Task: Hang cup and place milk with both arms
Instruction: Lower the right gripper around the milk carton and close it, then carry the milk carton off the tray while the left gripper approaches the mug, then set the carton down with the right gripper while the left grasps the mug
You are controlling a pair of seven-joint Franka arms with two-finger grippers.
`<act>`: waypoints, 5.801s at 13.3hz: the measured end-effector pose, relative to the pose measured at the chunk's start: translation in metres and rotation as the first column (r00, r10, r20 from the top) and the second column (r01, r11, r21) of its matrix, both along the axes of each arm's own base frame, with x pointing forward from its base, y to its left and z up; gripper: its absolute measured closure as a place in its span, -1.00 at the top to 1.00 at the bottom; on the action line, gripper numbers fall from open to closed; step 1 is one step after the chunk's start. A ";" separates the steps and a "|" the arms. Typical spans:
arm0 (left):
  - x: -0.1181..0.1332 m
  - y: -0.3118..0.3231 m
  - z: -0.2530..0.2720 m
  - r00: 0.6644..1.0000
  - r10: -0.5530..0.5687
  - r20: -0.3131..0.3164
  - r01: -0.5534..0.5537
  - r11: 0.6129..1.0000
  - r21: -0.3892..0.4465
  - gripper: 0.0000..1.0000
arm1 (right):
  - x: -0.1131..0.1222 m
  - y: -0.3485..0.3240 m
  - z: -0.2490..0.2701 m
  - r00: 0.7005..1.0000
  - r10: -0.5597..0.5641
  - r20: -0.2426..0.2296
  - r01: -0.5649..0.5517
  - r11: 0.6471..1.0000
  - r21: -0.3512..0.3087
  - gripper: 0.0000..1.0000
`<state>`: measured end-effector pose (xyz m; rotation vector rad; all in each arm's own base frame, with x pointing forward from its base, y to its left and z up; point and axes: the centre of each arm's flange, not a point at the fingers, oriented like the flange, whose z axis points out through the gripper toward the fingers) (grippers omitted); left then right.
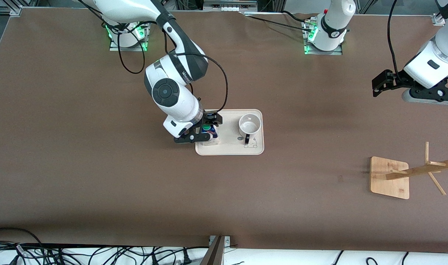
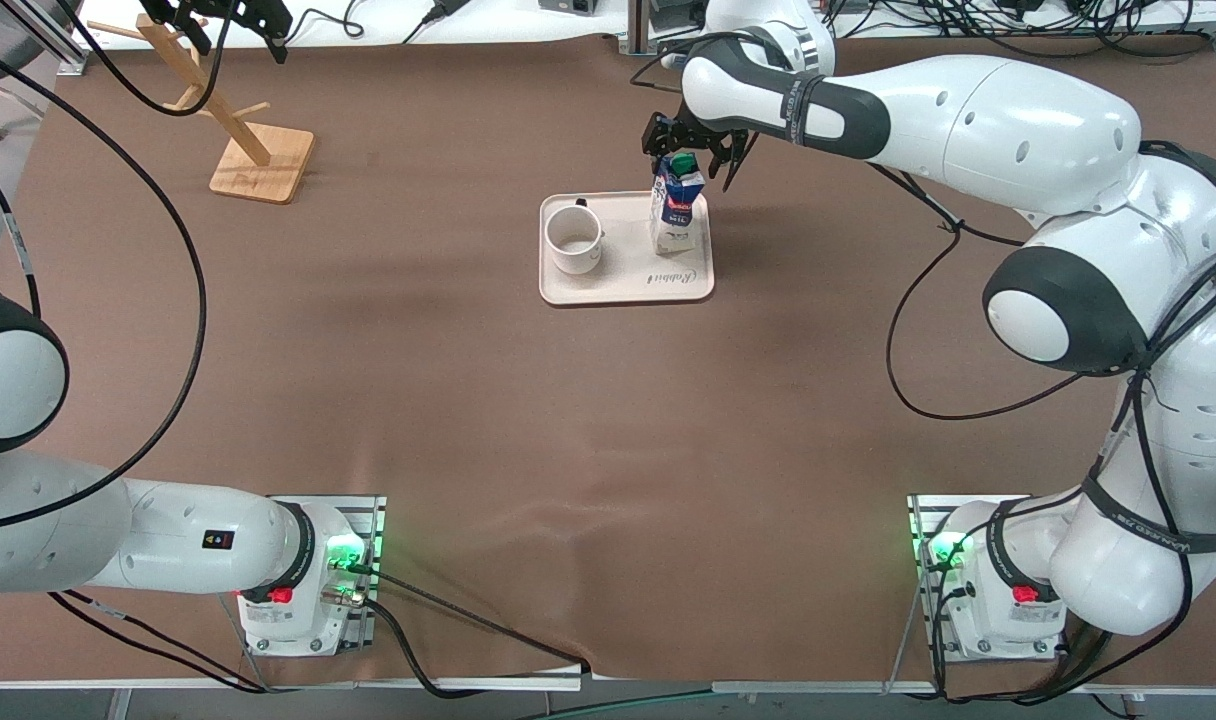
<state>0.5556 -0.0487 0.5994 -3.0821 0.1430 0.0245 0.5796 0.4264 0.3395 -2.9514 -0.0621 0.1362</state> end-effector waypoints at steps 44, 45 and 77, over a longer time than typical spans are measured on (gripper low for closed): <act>-0.001 -0.022 0.003 1.000 0.002 0.008 -0.002 1.000 -0.002 1.00 | -0.005 -0.146 0.209 0.999 -0.015 0.044 0.022 0.987 -0.159 -0.22; -0.001 -0.022 0.003 1.000 0.004 0.009 -0.004 1.000 -0.002 1.00 | 0.005 -0.175 0.211 0.999 -0.006 0.045 0.014 0.986 -0.169 -0.22; -0.049 -0.421 -0.348 0.986 -0.161 0.033 0.161 0.987 0.001 1.00 | -0.009 -0.418 0.007 0.997 -0.014 -0.076 0.002 0.987 -0.159 -0.22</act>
